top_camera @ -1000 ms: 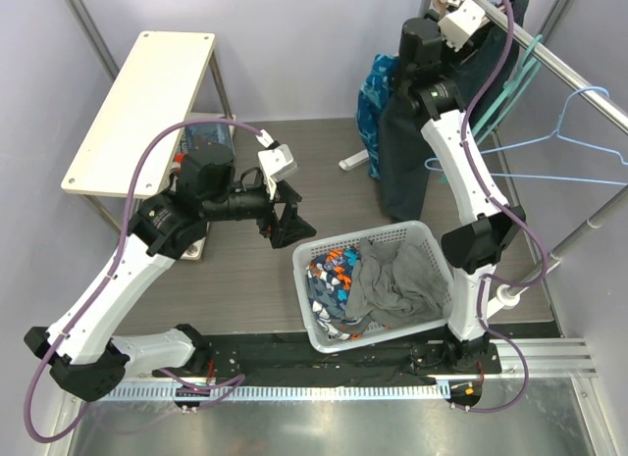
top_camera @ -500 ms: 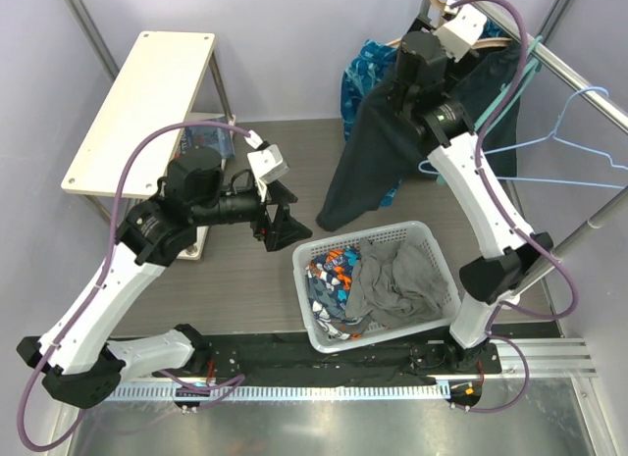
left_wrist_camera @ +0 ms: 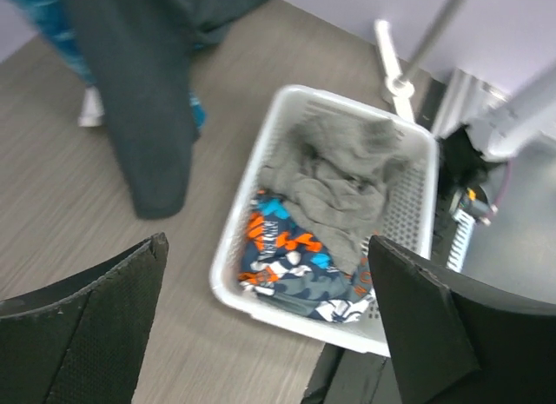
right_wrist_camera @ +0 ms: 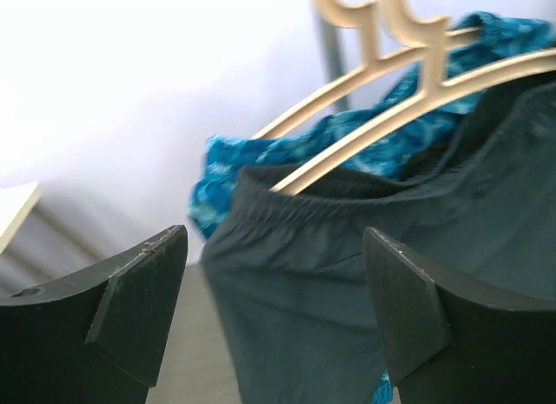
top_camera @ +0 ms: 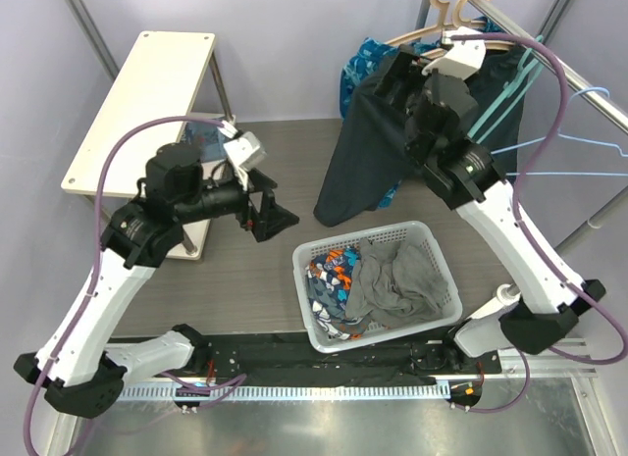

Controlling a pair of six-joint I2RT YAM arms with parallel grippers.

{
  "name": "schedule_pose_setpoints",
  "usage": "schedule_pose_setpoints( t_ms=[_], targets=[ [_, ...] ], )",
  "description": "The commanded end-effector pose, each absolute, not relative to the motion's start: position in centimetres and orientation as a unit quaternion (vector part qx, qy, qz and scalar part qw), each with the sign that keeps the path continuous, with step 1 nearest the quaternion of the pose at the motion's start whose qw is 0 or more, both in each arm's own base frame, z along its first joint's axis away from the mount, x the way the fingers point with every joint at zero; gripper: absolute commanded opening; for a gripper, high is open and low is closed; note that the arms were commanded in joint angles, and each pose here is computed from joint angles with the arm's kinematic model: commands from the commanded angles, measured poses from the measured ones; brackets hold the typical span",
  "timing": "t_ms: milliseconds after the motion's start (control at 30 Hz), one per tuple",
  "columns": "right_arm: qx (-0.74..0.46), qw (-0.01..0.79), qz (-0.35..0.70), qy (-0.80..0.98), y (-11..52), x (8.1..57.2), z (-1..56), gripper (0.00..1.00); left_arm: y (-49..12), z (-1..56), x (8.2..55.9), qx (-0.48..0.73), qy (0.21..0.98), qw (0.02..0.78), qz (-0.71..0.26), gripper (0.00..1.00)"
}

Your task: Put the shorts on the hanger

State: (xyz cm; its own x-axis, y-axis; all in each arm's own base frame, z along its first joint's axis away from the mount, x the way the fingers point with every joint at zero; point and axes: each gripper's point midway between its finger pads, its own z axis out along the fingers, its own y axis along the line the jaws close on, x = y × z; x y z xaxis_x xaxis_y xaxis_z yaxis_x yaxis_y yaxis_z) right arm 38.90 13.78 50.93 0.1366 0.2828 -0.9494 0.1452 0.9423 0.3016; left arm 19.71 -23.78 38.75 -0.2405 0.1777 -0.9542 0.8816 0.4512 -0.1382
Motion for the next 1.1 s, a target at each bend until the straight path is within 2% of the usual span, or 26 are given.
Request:
schedule_pose_setpoints(
  t_ms=[0, 200, 367, 567, 833, 1067],
  targets=[
    [0.063, 0.767, 0.144, 0.623, 15.5, 34.4, 54.7, 0.89, -20.0, 42.2, 21.2, 0.317, 0.699, 0.543, -0.340, 1.00],
    [-0.105, 0.757, 0.211, 0.609, 17.7, 28.6, 52.6, 0.91, -13.5, 43.3, 20.8, 0.306, 0.699, 0.615, -0.199, 1.00],
    [-0.180, 0.747, 0.217, 0.602, 16.3, 23.7, 50.3, 0.94, -9.2, 40.6, 19.4, 0.313, 0.734, 0.596, -0.086, 1.00],
    [-0.288, 0.715, 0.199, 0.605, 15.3, 19.3, 45.6, 0.96, -7.3, 37.9, 17.5, 0.318, 0.763, 0.561, -0.056, 1.00],
    [-0.268, 0.710, 0.156, 0.632, 10.5, 16.4, 40.8, 0.99, -3.9, 34.9, 17.1, 0.268, 0.814, 0.515, 0.011, 1.00],
    [-0.300, 0.688, 0.147, 0.644, 9.3, 13.5, 36.5, 0.99, -3.7, 32.8, 16.8, 0.273, 0.827, 0.491, 0.014, 1.00]
  ],
)
